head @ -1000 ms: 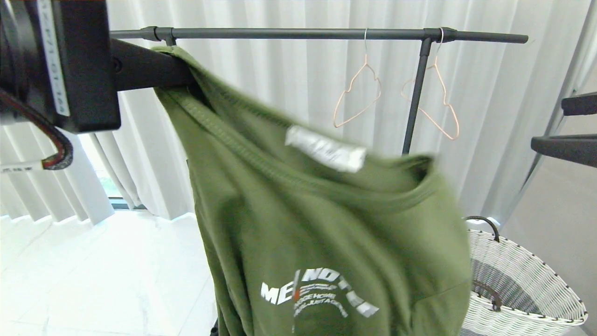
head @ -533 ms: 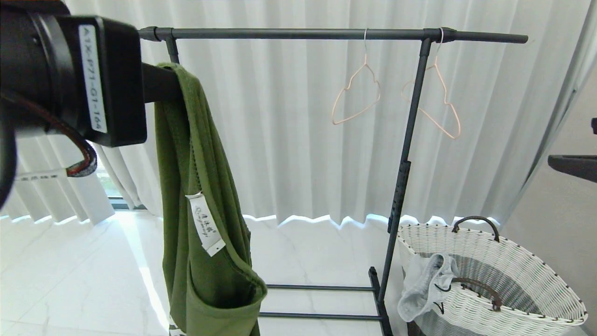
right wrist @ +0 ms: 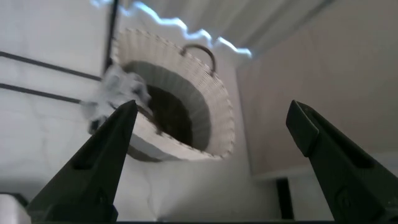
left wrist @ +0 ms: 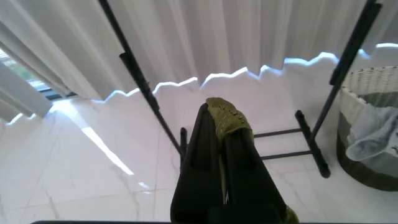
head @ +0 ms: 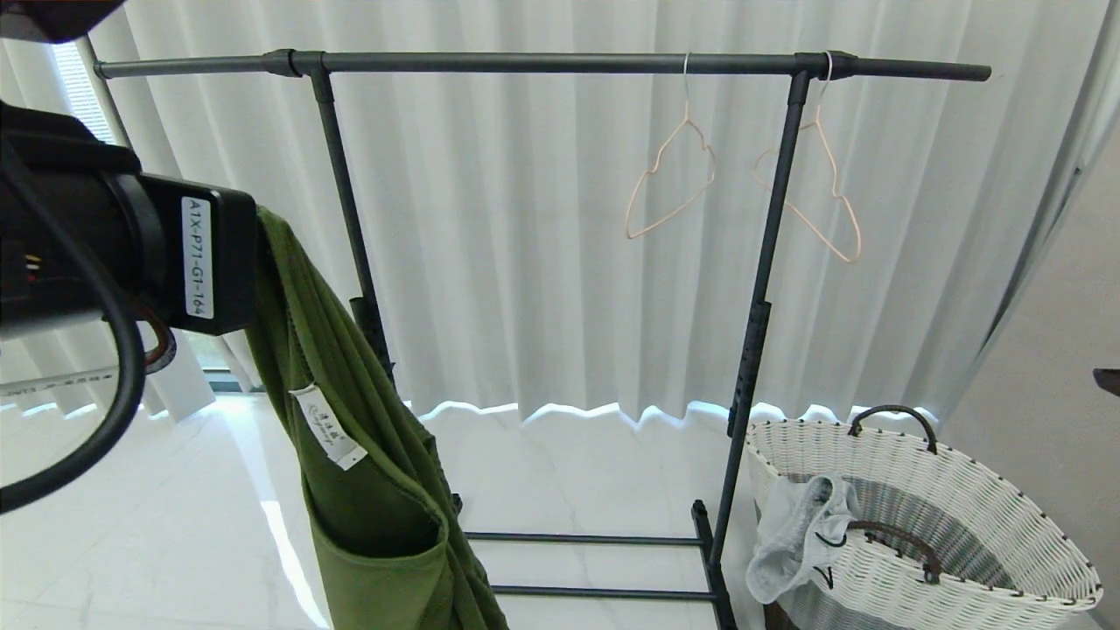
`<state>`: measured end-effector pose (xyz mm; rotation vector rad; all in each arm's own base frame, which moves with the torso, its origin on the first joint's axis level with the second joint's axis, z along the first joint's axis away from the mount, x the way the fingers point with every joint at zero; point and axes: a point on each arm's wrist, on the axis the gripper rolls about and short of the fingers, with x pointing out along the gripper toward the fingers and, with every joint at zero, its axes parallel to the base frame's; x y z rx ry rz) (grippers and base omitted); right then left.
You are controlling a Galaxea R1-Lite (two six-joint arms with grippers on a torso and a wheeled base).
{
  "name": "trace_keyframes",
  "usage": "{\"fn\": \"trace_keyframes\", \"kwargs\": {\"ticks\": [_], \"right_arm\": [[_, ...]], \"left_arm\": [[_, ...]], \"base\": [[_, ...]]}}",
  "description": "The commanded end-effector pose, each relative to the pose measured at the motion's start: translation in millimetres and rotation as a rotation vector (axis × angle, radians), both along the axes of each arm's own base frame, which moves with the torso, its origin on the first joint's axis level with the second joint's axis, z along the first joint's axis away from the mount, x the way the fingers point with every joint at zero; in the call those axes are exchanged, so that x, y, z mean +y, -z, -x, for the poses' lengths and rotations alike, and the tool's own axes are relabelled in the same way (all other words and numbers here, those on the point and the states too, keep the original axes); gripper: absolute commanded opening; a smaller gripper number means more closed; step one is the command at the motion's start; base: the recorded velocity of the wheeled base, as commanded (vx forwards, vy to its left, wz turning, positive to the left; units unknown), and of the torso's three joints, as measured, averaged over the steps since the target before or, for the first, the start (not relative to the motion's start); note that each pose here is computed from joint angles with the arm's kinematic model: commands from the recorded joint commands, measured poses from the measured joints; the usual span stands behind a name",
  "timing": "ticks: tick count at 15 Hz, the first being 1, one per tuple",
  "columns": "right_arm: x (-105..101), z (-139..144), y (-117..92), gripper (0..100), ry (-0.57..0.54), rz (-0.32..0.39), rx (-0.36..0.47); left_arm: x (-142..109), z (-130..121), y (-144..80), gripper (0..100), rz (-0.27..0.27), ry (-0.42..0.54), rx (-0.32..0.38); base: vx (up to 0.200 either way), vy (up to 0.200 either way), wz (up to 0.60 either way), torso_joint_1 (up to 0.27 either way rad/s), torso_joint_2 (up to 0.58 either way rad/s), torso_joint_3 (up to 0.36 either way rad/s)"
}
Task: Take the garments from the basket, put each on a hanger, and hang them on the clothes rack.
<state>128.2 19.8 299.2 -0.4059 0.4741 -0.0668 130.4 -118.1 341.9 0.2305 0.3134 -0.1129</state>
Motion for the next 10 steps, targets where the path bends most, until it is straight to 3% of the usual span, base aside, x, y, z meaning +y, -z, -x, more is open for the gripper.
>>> {"fn": "trace_keyframes", "kwargs": {"ticks": [1,3,5,9,10], "right_arm": [[-5,2,2,100,0.031,-0.011,-0.003],[-3,8,5,100,-0.032,-0.089,-0.040],[-3,9,9,100,-0.061,-0.109,-0.064],[-2,5,13,100,-0.061,-0.140,-0.082],[-2,5,14,100,-0.069,-0.143,-0.079]], "left_arm": [[4,1,1,0,0.000,-0.009,-0.001],[4,1,1,0,-0.032,-0.013,-0.006],[4,1,1,0,-0.040,-0.016,-0.009],[6,4,-1,0,-0.034,-0.019,-0.018],[7,4,-1,0,-0.041,-0.023,-0.021]], "base": [[0.000,0.000,0.00,0.000,0.00,0.000],[0.000,0.000,0.00,0.000,0.00,0.000],[0.000,0.000,0.00,0.021,-0.10,-0.074],[0.000,0.000,0.00,0.099,-0.38,-0.279],[0.000,0.000,0.60,0.144,-0.45,-0.315]]}}
